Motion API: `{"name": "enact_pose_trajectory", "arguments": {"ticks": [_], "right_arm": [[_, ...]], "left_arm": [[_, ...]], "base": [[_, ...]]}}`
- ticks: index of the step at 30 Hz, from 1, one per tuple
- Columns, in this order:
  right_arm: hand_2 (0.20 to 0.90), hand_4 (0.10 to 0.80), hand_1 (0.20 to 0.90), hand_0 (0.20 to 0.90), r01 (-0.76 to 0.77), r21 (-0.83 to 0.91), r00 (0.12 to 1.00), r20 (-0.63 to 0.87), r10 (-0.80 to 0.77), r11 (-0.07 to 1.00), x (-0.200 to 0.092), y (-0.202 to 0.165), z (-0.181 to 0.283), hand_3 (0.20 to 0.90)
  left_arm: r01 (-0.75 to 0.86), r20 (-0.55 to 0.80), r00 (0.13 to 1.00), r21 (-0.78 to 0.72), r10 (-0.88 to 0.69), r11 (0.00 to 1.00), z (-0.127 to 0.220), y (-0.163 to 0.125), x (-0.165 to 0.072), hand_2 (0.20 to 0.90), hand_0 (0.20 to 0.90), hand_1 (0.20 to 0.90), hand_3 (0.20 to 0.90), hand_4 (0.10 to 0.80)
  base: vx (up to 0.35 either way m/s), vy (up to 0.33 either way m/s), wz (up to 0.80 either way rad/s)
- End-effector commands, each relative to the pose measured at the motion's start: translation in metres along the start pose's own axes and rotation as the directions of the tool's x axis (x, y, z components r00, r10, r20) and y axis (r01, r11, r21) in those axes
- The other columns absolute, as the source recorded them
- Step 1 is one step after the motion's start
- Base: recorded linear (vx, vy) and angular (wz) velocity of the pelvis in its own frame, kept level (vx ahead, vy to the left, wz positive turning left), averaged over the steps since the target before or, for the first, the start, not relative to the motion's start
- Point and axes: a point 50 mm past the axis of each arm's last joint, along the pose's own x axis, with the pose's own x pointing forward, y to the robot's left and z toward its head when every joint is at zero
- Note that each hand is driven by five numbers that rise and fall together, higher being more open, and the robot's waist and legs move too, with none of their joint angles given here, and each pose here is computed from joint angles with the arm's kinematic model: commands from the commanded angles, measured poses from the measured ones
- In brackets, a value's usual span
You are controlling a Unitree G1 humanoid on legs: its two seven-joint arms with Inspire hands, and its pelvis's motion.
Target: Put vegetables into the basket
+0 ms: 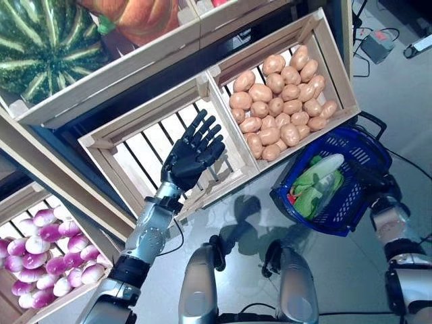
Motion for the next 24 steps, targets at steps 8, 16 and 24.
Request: {"name": "enact_pose_trajectory", "arguments": {"ticks": [8, 16, 24], "right_arm": [[0.9, 0.8, 0.9, 0.9, -0.359, 0.074, 0.933, 0.021, 0.358, 0.931, -0.064, 0.033, -0.083, 0.9], [0.9, 0.8, 0.9, 0.9, -0.465, 0.138, 0.867, -0.131, 0.481, 0.875, -0.106, 0.048, -0.135, 0.9], [0.9, 0.8, 0.9, 0.9, -0.236, 0.217, 0.887, -0.351, 0.301, 0.947, -0.135, 0.014, -0.182, 0.9]], "left_arm": [[0.055, -0.265, 0.958, -0.215, -0.112, 0.975, -0.081, 0.016, -0.088, 0.9, 0.9, 0.9, 0.9, 0.8], [-0.175, -0.527, 0.85, -0.246, 0.02, 0.953, -0.128, 0.037, -0.151, 0.9, 0.9, 0.9, 0.9, 0.8], [-0.351, -0.677, 0.725, -0.209, 0.124, 0.913, -0.162, 0.038, -0.189, 0.9, 0.9, 0.9, 0.9, 0.8]], "base": [[0.152, 0.063, -0.01], [0.065, 0.04, -0.08], [0.034, 0.037, -0.04]]}}
